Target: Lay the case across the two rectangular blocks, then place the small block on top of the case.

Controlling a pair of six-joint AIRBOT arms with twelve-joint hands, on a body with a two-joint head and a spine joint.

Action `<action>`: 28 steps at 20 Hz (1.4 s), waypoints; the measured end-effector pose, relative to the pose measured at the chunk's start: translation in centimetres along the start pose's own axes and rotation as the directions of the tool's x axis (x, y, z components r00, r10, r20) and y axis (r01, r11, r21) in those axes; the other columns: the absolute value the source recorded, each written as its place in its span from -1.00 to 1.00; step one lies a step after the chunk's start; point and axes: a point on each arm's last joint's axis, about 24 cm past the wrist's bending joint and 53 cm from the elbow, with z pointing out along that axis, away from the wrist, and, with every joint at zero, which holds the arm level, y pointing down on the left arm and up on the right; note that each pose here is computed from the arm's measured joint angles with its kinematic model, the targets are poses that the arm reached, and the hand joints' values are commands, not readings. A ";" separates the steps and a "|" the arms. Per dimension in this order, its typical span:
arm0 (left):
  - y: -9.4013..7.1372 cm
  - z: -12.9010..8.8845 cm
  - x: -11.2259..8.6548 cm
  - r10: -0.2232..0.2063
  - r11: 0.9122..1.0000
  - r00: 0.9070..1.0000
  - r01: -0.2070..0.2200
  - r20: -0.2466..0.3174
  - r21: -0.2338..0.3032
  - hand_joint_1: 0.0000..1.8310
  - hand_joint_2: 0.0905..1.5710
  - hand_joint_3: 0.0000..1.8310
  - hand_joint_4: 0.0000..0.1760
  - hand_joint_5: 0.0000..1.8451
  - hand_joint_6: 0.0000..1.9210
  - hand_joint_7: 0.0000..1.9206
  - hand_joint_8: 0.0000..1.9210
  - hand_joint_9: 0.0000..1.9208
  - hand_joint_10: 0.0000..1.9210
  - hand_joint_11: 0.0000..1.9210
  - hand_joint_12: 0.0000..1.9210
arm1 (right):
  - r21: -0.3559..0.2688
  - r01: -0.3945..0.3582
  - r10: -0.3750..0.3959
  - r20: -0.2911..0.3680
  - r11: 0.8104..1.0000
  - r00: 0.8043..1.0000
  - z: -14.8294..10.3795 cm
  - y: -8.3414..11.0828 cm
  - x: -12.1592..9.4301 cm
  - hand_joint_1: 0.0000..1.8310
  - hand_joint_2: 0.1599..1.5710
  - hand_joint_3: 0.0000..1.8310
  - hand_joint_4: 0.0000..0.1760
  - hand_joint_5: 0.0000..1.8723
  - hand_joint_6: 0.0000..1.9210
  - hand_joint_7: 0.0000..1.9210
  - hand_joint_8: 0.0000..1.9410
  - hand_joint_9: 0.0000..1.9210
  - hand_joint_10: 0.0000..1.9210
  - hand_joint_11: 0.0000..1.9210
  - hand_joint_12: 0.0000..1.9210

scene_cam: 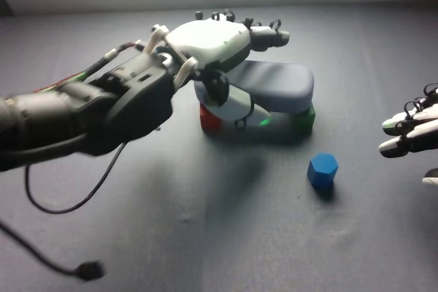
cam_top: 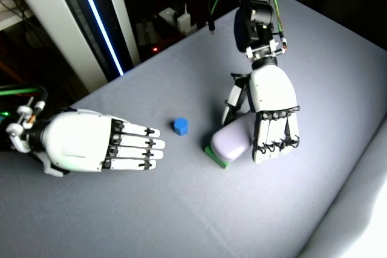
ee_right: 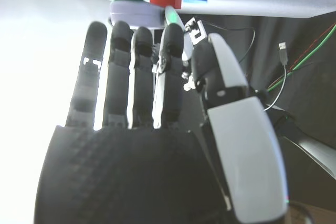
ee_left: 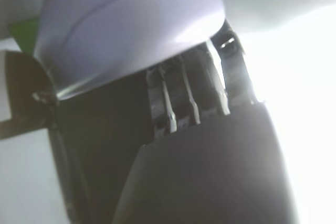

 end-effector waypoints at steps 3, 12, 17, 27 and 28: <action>-1.7 -2.6 -1.9 0.005 0.998 0.998 -0.010 0.064 0.069 -0.05 0.07 -1.00 0.65 -0.88 -1.00 -0.67 -1.00 -0.65 -1.00 -1.00 0.12 | 0.001 -0.003 0.003 0.000 1.000 1.000 0.0 0.0 0.0 -0.04 0.61 -1.00 -1.00 -0.25 -1.00 -0.49 -1.00 -0.50 -1.00 -0.93 0.05; -3.5 -13.9 -7.1 0.039 0.978 0.967 -0.090 0.253 0.191 0.00 0.14 -1.00 0.60 -0.85 -1.00 -0.72 -1.00 -0.70 -0.99 -1.00 -0.11 | -0.049 0.004 -0.003 0.003 0.999 1.000 1.1 1.5 -0.2 -0.02 0.46 -1.00 -1.00 -0.27 -1.00 -0.46 -1.00 -0.46 -1.00 -0.84 -0.06; -1.0 -17.9 -8.0 0.048 0.989 0.962 -0.084 0.270 0.124 0.02 0.11 -1.00 0.20 -0.85 -1.00 -0.72 -1.00 -0.70 -1.00 -1.00 0.02 | -0.083 0.028 -0.030 -0.024 0.996 0.999 3.0 2.3 0.5 0.08 0.38 -1.00 -1.00 -0.32 -1.00 -0.47 -1.00 -0.44 -0.99 -0.71 -0.18; 1.2 -20.4 -7.8 0.028 0.997 0.962 -0.045 0.270 0.058 0.06 0.14 -0.99 -0.08 -0.82 -1.00 -0.71 -1.00 -0.70 -1.00 -1.00 -0.06 | -0.109 0.090 -0.103 -0.119 0.990 0.987 7.5 3.3 3.4 0.27 0.25 -1.00 -1.00 -0.38 -0.99 -0.32 -1.00 -0.15 -0.94 -0.51 0.14; 1.1 -20.4 -7.9 0.028 0.997 0.961 -0.047 0.275 0.062 0.06 0.15 -1.00 -0.03 -0.83 -1.00 -0.71 -1.00 -0.70 -1.00 -1.00 -0.01 | -0.100 0.099 -0.111 -0.124 0.990 0.986 8.0 3.0 3.5 0.29 0.22 -1.00 -1.00 -0.36 -1.00 -0.27 -0.99 -0.14 -0.95 -0.54 0.12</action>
